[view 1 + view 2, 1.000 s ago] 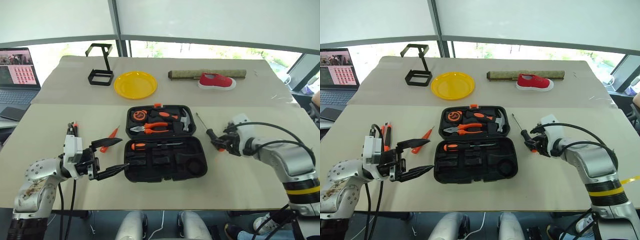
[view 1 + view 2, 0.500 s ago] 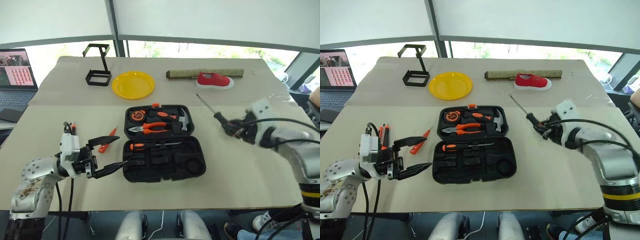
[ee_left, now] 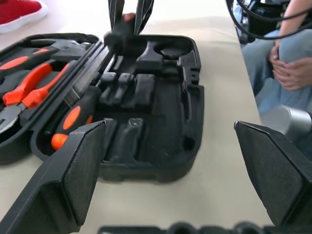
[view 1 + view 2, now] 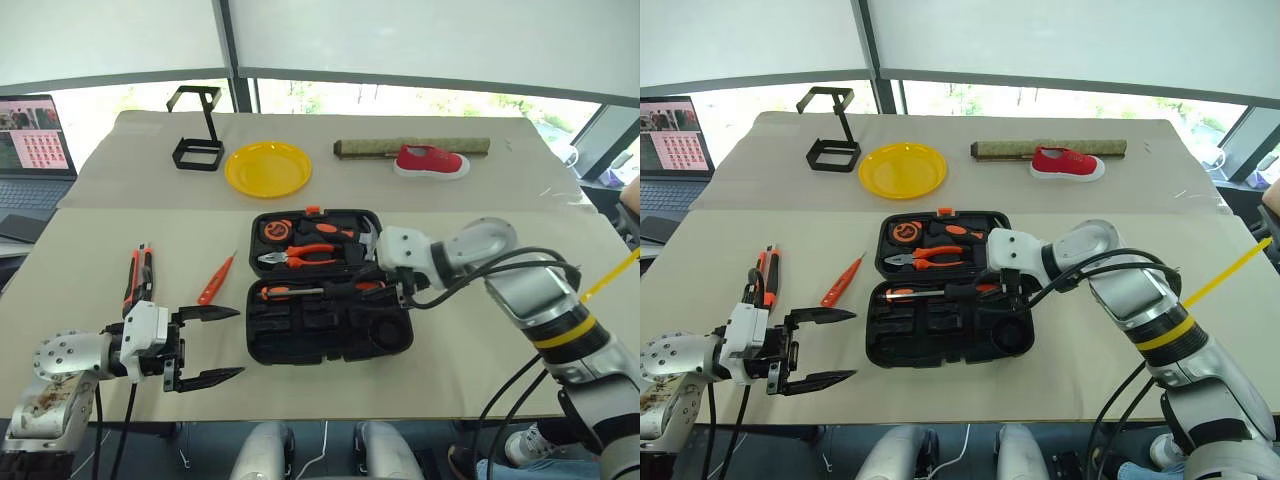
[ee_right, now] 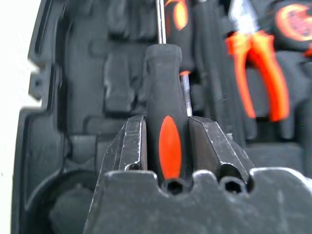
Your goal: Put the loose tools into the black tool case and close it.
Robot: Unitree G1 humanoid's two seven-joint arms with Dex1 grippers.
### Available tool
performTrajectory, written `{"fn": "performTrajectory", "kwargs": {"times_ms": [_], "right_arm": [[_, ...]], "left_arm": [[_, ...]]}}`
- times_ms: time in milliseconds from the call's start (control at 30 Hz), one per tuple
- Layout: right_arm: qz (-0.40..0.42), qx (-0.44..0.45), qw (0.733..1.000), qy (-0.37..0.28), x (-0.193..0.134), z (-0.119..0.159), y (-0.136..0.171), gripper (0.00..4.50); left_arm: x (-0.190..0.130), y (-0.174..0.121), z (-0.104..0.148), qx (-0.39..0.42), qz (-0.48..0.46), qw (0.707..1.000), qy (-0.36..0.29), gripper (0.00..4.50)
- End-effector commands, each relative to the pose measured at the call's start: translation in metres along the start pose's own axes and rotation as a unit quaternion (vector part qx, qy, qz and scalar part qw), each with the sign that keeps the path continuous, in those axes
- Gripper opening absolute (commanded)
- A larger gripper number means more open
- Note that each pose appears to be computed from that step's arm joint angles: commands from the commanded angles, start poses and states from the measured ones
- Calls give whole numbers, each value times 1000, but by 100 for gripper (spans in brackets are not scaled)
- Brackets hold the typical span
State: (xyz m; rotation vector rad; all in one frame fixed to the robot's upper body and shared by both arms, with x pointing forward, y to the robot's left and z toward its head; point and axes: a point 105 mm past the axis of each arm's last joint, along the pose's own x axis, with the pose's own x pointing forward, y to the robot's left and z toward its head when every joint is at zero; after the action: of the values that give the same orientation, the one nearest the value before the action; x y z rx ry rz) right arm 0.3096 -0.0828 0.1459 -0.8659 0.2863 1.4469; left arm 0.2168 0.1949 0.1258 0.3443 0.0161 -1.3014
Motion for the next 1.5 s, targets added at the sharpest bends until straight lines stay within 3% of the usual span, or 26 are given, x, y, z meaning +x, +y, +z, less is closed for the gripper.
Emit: {"fn": "performTrajectory", "kwargs": {"times_ms": [33, 633, 700, 867, 1067, 1233, 1400, 1433, 1500], "right_arm": [[1, -16, 999, 28, -3, -5, -5, 97], [12, 1, 997, 74, -1, -36, -4, 97], [12, -19, 997, 77, -3, -34, -6, 200], [8, -16, 1000, 23, -21, -5, -16, 355], [39, -6, 997, -73, -40, 29, -12, 355], [30, 10, 986, -165, -14, 30, -7, 217], [-10, 4, 989, -147, 9, 6, -14, 41], [-12, 3, 990, -143, 12, 2, -14, 15], [-11, 8, 992, -126, 19, -7, -14, 6]], "left_arm": [[-2, -3, 4, 1, 5, 1000, -4, 450], [1, -3, 8, 3, 8, 1000, -7, 450], [1, -2, 7, 4, 9, 1000, -7, 450], [1, -1, 4, 6, 14, 1000, 2, 450], [0, -1, 1, 5, 16, 1000, 3, 450], [3, -1, 0, 1, 18, 1000, -2, 450], [2, 0, 0, -2, 16, 1000, 0, 450], [2, 0, 0, -2, 16, 1000, 1, 450], [2, 1, -1, -2, 16, 1000, 2, 450]]}}
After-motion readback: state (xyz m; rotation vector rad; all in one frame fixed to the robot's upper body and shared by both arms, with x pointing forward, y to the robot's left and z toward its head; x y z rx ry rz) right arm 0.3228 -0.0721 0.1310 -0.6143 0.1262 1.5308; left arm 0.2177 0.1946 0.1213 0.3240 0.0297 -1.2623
